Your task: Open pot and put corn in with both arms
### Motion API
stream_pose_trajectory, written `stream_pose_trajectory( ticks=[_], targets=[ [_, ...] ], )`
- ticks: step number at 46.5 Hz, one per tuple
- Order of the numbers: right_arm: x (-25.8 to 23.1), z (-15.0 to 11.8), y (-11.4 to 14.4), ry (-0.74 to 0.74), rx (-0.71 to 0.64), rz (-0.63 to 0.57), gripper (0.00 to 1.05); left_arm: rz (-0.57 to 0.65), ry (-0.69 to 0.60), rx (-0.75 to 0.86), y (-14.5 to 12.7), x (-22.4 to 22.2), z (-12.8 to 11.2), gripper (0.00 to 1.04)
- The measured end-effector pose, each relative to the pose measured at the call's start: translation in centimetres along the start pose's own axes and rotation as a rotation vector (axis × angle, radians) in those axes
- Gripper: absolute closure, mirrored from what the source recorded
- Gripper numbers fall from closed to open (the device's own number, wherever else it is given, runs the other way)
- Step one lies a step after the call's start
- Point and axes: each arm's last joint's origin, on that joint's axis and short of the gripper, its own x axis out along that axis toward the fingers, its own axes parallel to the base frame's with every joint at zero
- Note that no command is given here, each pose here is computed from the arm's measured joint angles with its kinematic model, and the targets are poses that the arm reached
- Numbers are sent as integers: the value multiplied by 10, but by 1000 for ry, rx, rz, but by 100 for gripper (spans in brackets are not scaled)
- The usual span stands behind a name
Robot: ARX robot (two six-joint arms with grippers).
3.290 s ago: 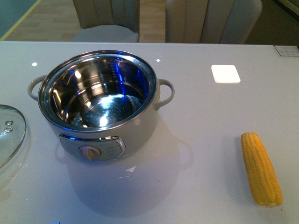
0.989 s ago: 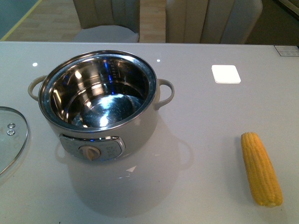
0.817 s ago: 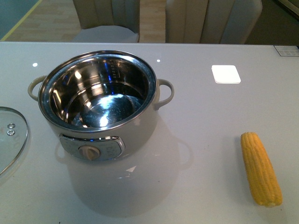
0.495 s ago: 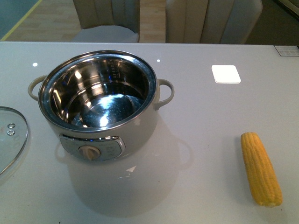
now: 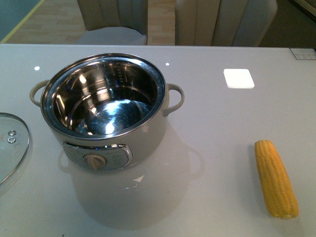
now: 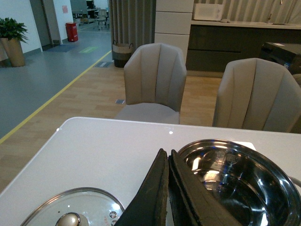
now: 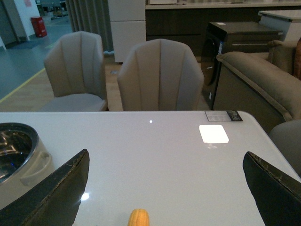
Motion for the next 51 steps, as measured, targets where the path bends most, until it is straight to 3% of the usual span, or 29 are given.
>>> stream_pose_trajectory(
  ticks=[21, 38, 44, 47, 49, 51],
  targets=[
    [0, 0, 0, 0, 0, 0, 9, 0, 5, 0, 0, -13, -3, 99],
    [0, 0, 0, 0, 0, 0, 9, 0, 5, 0, 0, -13, -3, 42],
    [0, 0, 0, 0, 0, 0, 9, 0, 5, 0, 0, -13, -3, 12],
    [0, 0, 0, 0, 0, 0, 9, 0, 5, 2, 0, -13, -3, 5],
    [0, 0, 0, 4, 0, -2, 9, 0, 5, 2, 0, -13, -3, 6],
    [0, -1, 0, 132, 27, -28, 9, 0, 5, 2, 0, -13, -3, 8]
  ],
)
